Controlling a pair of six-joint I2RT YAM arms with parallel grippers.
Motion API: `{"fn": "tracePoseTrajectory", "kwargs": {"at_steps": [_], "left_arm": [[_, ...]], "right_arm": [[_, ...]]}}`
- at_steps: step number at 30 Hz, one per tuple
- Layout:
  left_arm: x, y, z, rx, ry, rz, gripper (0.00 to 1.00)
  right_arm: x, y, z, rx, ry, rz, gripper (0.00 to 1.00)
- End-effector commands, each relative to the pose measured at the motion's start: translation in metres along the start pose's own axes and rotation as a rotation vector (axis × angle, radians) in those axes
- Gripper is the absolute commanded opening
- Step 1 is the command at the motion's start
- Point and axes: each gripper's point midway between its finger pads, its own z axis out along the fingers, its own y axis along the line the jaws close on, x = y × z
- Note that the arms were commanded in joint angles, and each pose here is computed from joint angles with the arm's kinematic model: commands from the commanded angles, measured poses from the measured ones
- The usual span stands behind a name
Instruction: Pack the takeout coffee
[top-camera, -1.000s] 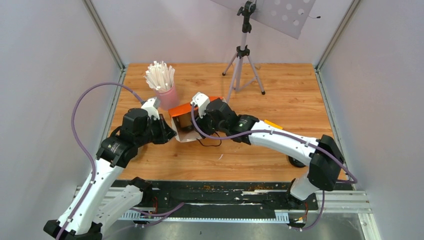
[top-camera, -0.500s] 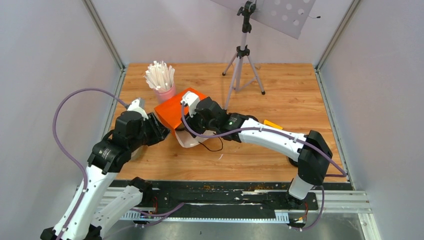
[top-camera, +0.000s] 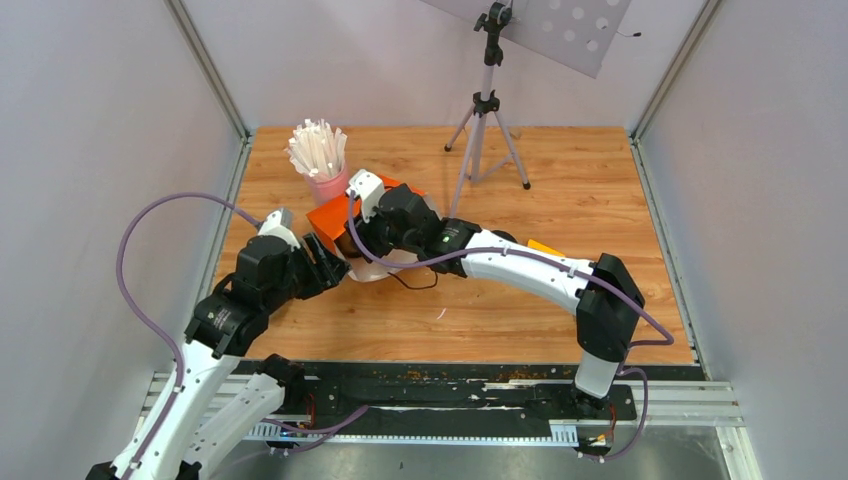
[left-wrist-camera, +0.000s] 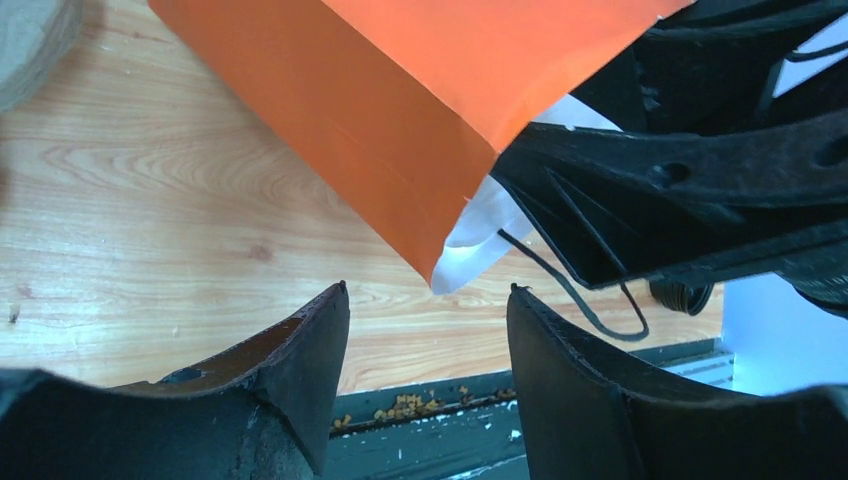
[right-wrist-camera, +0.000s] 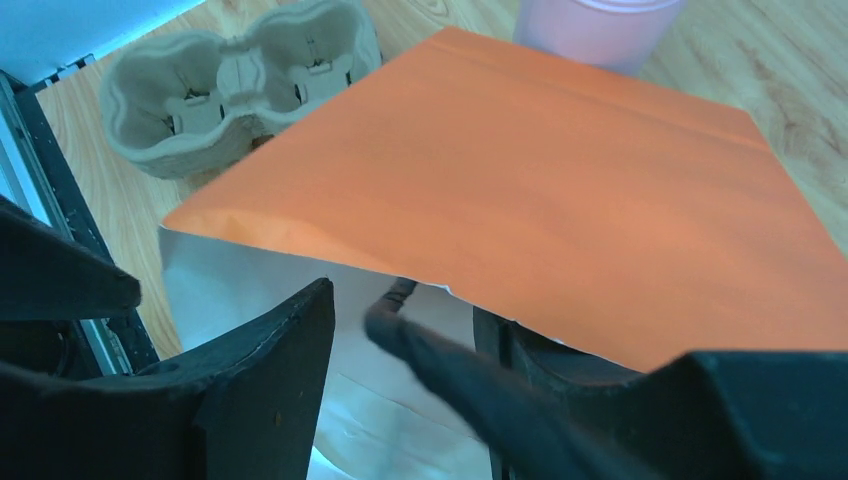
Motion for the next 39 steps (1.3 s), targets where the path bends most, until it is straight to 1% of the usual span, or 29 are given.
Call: {"fn": "tracePoseTrajectory", "kwargs": {"at_steps": [1,5,11,16,20,22,25,27,30,31,34,37,39], "left_arm": [[-0.017,0.003,0.009,-0.03,-0.087,-0.014,0.67],[-0.025,0.008,0.015,-0.054,-0.139,-0.041,0.64],[-0.026,0.017,0.025,-0.112,-0.137,-0.031,0.62],[-0.03,0.009,0.037,-0.08,-0.15,-0.04,0.62],[-0.029,0.013,0.043,-0.103,-0.149,-0.052,0.61],[-0.029,0.014,0.045,-0.109,-0.149,-0.06,0.56],[-0.029,0.01,0.045,-0.102,-0.127,-0.043,0.3],[-0.027,0.008,0.042,-0.1,-0.103,-0.026,0.15],[-0.021,-0.002,0.039,-0.051,-0.066,-0.024,0.02],[-0.019,-0.006,0.039,-0.028,-0.055,-0.024,0.0],[-0.014,-0.017,0.037,0.019,-0.012,-0.024,0.0],[-0.012,-0.033,0.033,0.082,0.035,-0.021,0.0],[-0.011,-0.045,0.032,0.123,0.064,-0.039,0.0]], "right_arm": [[-0.035,0.007,-0.001,-0.014,-0.095,0.007,0.54],[-0.031,0.009,-0.002,-0.015,-0.093,0.011,0.54],[-0.037,0.009,-0.002,-0.006,-0.111,0.002,0.54],[-0.037,0.009,-0.001,-0.011,-0.113,0.006,0.54],[-0.038,0.009,-0.001,-0.006,-0.111,-0.004,0.54],[-0.036,0.006,-0.001,0.008,-0.104,-0.008,0.55],[-0.032,-0.001,-0.007,0.041,-0.083,-0.022,0.56],[-0.026,-0.007,-0.015,0.069,-0.055,-0.039,0.57],[-0.014,-0.017,-0.034,0.109,-0.013,-0.084,0.57],[-0.013,-0.018,-0.042,0.117,-0.004,-0.092,0.57],[-0.012,-0.017,-0.07,0.103,0.028,-0.091,0.58],[-0.009,-0.013,-0.094,0.083,0.036,-0.045,0.61],[-0.012,-0.01,-0.107,0.081,0.013,0.01,0.63]]}}
